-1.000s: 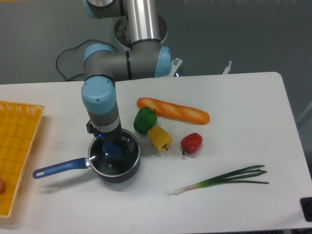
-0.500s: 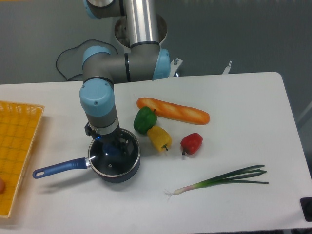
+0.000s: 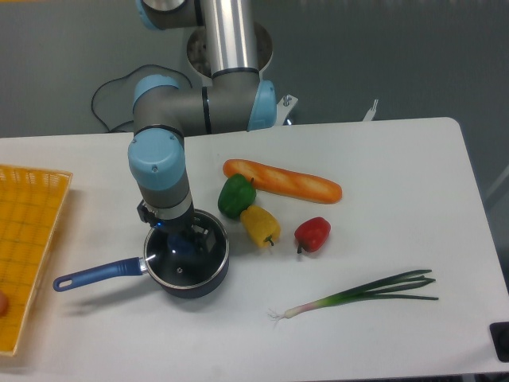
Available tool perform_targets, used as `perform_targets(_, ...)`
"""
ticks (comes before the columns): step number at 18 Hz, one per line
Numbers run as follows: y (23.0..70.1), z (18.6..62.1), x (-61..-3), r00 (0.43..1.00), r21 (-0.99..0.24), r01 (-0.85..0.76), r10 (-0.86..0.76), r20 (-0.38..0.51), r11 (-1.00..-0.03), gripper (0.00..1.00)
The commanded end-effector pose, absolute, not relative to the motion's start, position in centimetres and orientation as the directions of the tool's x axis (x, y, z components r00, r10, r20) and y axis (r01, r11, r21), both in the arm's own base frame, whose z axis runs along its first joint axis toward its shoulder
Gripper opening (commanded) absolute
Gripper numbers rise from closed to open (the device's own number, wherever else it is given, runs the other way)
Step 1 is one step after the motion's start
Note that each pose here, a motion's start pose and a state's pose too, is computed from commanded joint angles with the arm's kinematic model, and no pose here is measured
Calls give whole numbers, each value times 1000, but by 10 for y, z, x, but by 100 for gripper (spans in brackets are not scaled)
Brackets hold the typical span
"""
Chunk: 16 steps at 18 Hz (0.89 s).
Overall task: Open the lid
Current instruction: 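Close the gripper around the lid knob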
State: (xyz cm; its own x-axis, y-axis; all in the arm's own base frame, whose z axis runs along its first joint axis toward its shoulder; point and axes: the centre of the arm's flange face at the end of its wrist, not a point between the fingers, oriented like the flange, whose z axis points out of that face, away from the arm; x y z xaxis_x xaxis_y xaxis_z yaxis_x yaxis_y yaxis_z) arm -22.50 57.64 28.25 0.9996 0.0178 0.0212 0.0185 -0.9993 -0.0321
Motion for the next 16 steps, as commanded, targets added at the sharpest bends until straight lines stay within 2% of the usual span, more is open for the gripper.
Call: perform_targets(16, 574, 285, -226, 1000, -33, 20, 19, 20, -999, 62)
